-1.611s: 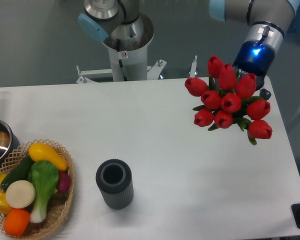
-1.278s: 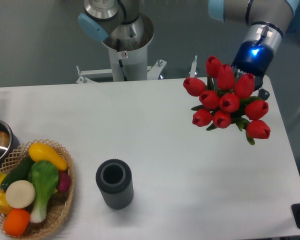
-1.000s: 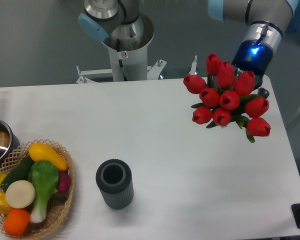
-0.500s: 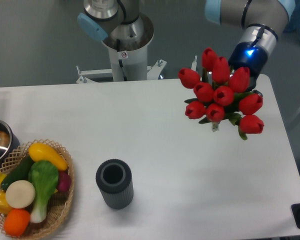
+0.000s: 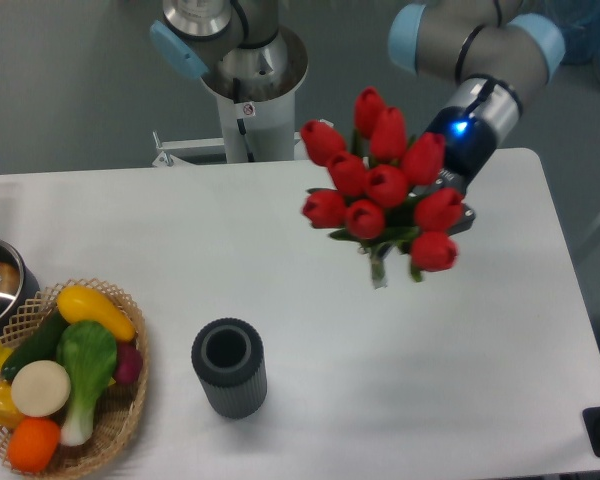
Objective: Insert the flowers into the vase
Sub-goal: 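Carry the tulip bouquet over the black vase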
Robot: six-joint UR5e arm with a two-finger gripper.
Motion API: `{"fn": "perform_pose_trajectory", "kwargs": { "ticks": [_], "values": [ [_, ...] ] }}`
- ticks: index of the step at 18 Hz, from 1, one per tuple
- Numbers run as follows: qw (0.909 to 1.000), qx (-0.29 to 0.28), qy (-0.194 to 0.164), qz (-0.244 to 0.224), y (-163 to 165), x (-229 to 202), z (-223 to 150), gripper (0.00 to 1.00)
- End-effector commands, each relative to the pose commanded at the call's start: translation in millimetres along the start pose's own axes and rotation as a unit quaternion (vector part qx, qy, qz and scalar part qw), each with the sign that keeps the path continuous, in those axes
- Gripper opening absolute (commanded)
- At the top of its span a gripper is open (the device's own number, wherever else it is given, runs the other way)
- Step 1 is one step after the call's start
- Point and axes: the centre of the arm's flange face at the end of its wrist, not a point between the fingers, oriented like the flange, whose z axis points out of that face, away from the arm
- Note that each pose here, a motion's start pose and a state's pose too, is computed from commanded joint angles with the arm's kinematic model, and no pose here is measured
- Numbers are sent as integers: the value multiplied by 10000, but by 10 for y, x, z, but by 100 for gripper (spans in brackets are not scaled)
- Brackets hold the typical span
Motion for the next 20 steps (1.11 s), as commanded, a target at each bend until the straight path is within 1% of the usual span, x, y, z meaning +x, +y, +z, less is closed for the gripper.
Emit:
{"fn": "perform_pose_trajectory", "kwargs": {
  "ticks": [1, 3, 5, 10, 13, 17, 20],
  "values": [
    [10000, 27, 65, 1, 49, 19, 70, 20],
    [9998, 78, 179, 24, 49, 79, 191, 17],
    [9993, 299, 224, 21, 30, 99, 207, 14],
    [9969, 585, 516, 50, 187, 170, 517, 14],
    [9963, 631, 584, 91, 311, 284, 605, 14],
    [9944, 756, 726, 92, 348, 347, 763, 14],
    [9944, 756, 741, 68, 358, 354, 780, 14]
  ]
}}
